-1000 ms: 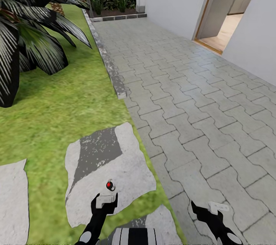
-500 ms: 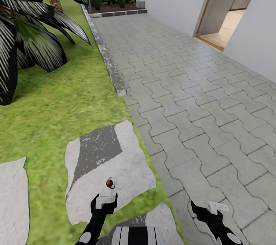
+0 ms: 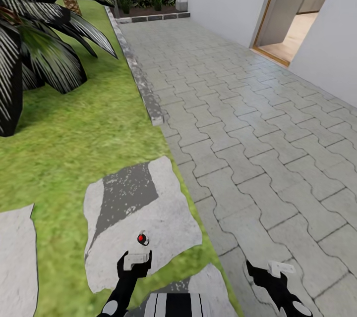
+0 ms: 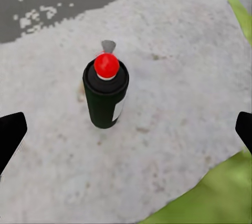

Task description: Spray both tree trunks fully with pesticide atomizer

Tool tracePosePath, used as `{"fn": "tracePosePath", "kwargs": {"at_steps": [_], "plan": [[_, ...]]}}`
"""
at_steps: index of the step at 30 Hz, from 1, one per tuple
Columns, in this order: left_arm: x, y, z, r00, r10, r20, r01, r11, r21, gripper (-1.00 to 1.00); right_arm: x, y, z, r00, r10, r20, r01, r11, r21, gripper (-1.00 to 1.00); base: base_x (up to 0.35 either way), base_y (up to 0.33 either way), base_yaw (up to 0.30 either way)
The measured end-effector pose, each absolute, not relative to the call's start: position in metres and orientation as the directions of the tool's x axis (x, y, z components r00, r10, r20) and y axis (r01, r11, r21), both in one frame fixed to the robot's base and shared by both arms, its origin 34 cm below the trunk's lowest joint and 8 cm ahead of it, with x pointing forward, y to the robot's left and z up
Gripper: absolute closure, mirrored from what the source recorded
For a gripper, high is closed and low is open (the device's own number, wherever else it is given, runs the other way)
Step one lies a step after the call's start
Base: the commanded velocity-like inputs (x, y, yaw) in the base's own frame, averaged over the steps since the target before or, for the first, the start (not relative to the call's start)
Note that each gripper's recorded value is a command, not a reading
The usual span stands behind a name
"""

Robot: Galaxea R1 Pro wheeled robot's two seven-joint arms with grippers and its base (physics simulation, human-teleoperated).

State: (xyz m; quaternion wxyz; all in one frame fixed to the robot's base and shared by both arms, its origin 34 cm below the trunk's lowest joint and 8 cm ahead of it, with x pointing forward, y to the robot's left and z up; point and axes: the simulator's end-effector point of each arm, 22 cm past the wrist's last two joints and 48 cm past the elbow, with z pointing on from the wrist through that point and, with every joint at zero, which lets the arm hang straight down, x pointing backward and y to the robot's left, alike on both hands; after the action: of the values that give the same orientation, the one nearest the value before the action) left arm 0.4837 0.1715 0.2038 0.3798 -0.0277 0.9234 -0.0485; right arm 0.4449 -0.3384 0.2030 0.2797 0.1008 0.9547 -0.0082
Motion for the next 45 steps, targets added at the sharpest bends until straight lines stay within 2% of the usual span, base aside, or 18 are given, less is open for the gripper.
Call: {"fn": "tracePosePath", "kwargs": {"at_steps": [9, 45], "plan": [[0.484, 0.171, 0.204, -0.710, -0.088, -0.699, -0.013, 0.994, -0.112, -1.00, 0.445, -0.338, 0.203, -0.823, 0.187, -0.536, 0.197, 0.980, 0.041, -1.00, 0.157, 0.041, 0.000], [0.469, 0.171, 0.189, -0.738, -0.088, -0.669, -0.017, 0.994, -0.112, -1.00, 0.431, -0.338, 0.189, -0.845, 0.184, -0.503, 0.195, 0.980, 0.032, -1.00, 0.004, 0.001, 0.000]]}}
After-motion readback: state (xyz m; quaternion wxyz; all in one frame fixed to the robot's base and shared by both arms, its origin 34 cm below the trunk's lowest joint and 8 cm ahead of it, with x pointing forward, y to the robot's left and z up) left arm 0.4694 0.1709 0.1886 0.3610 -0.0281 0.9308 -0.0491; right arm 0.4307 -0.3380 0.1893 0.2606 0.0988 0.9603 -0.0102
